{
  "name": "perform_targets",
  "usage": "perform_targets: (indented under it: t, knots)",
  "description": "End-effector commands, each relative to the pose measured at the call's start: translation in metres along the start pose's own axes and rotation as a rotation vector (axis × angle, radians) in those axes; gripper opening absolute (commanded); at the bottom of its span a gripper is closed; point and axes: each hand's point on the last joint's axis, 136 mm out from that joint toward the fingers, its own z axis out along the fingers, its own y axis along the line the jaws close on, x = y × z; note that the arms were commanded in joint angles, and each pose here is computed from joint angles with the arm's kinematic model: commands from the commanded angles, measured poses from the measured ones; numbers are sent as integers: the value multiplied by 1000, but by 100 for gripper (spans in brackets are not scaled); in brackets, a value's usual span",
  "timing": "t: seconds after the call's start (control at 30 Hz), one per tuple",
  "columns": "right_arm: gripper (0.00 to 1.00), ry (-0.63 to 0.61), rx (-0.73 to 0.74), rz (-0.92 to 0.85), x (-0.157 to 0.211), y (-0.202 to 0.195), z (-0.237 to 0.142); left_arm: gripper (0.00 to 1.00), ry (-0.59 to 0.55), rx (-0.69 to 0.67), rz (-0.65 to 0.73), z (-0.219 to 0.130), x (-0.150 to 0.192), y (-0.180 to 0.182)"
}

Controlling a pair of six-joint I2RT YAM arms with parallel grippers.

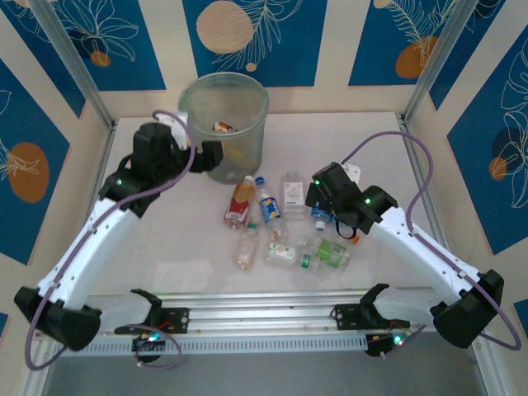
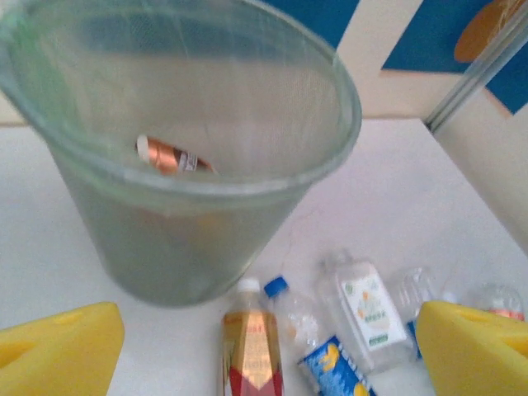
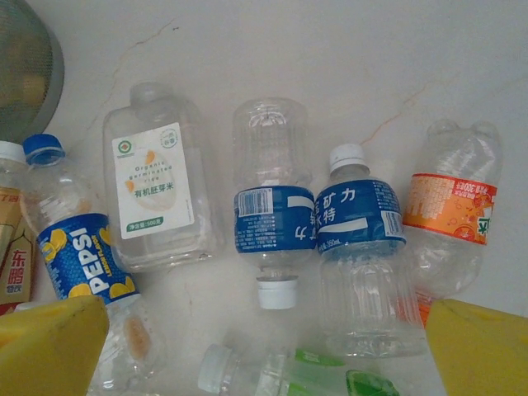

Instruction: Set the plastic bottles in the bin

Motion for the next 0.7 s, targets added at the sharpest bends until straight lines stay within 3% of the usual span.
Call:
perform_targets:
  t: [0.0, 0.37, 0.67]
  knots:
    - [99, -25, 14, 8, -8, 0, -3, 91, 35, -6, 10, -3, 35, -3]
    - [99, -46, 53, 31, -13, -7, -4, 91, 371, -75, 45, 8, 179, -24]
    - [99, -30, 101, 30, -9, -14, -1, 80, 571, -40, 109, 31, 251, -41]
